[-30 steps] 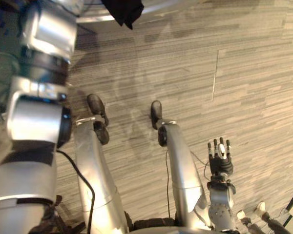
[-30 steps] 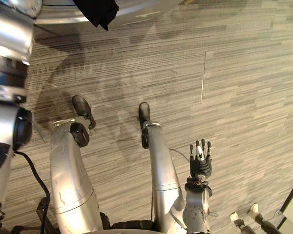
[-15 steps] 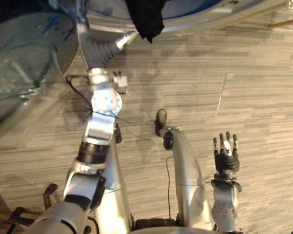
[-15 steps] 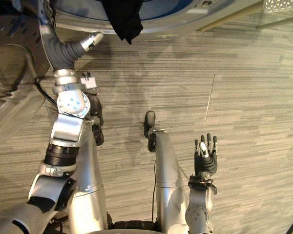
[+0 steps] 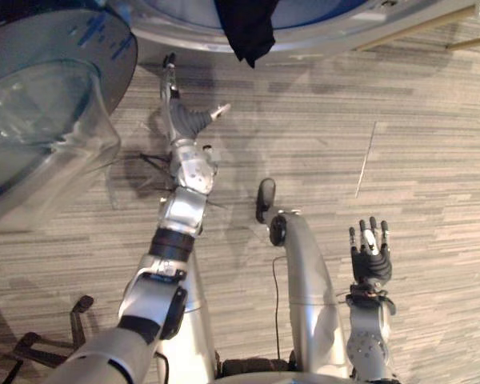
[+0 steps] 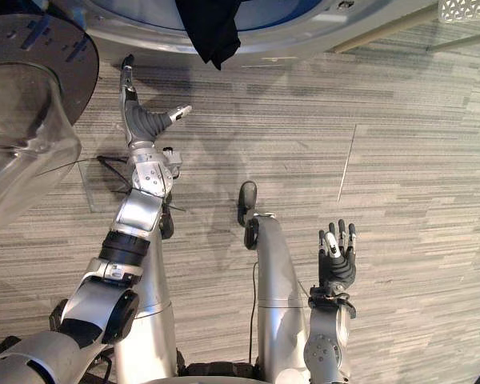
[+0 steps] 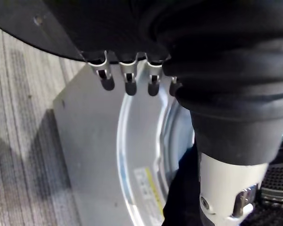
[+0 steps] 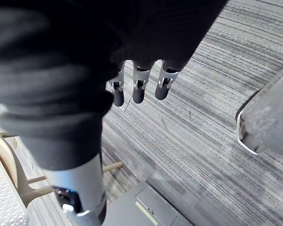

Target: Pick up the laundry basket with both hands and put the clothes into the washing machine.

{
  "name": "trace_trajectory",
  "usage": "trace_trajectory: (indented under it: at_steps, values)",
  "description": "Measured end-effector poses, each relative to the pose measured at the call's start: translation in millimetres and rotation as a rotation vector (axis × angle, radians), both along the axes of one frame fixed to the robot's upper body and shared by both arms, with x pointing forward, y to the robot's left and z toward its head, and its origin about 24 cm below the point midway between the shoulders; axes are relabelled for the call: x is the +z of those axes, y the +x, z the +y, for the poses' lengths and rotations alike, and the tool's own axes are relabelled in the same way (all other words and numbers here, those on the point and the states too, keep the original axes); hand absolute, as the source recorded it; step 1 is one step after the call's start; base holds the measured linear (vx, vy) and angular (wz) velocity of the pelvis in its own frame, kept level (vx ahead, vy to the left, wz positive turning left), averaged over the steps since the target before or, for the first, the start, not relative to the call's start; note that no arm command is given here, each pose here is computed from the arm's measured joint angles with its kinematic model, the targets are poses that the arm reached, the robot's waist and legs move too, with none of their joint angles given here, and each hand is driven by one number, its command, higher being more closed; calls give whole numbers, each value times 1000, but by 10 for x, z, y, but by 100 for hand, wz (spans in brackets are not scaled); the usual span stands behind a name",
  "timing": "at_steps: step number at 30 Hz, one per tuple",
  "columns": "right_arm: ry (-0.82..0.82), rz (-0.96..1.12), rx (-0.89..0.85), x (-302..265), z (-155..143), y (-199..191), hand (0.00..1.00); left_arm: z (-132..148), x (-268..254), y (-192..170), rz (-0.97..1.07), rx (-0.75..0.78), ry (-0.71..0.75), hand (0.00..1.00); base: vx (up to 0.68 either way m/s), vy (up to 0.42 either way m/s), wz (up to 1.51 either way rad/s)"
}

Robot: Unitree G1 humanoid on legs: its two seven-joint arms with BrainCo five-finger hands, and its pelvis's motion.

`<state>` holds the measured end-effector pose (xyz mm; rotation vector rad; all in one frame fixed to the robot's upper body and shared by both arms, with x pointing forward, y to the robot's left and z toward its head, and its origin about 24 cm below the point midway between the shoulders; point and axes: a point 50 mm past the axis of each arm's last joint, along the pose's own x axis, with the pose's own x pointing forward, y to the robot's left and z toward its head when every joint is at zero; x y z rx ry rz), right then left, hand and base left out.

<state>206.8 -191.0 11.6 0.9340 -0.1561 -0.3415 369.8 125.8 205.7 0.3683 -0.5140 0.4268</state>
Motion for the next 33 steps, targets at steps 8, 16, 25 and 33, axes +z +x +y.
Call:
trace_trajectory:
  at_steps: [8,16,25,33]
  values:
    - [-18,-5,9,30,-22,71,0,101,397,283,32,-54,-181,0,0,35,-18]
    - [-2,9,5,-8,-30,63,0,348,924,329,-47,-133,-263,0,-16,39,-20]
    - [23,81,-11,-187,-105,12,0,202,1165,358,-2,-301,-423,0,-13,55,-17]
    - [28,88,-47,-185,-231,-12,0,4,1171,374,87,-461,-543,0,-11,59,3]
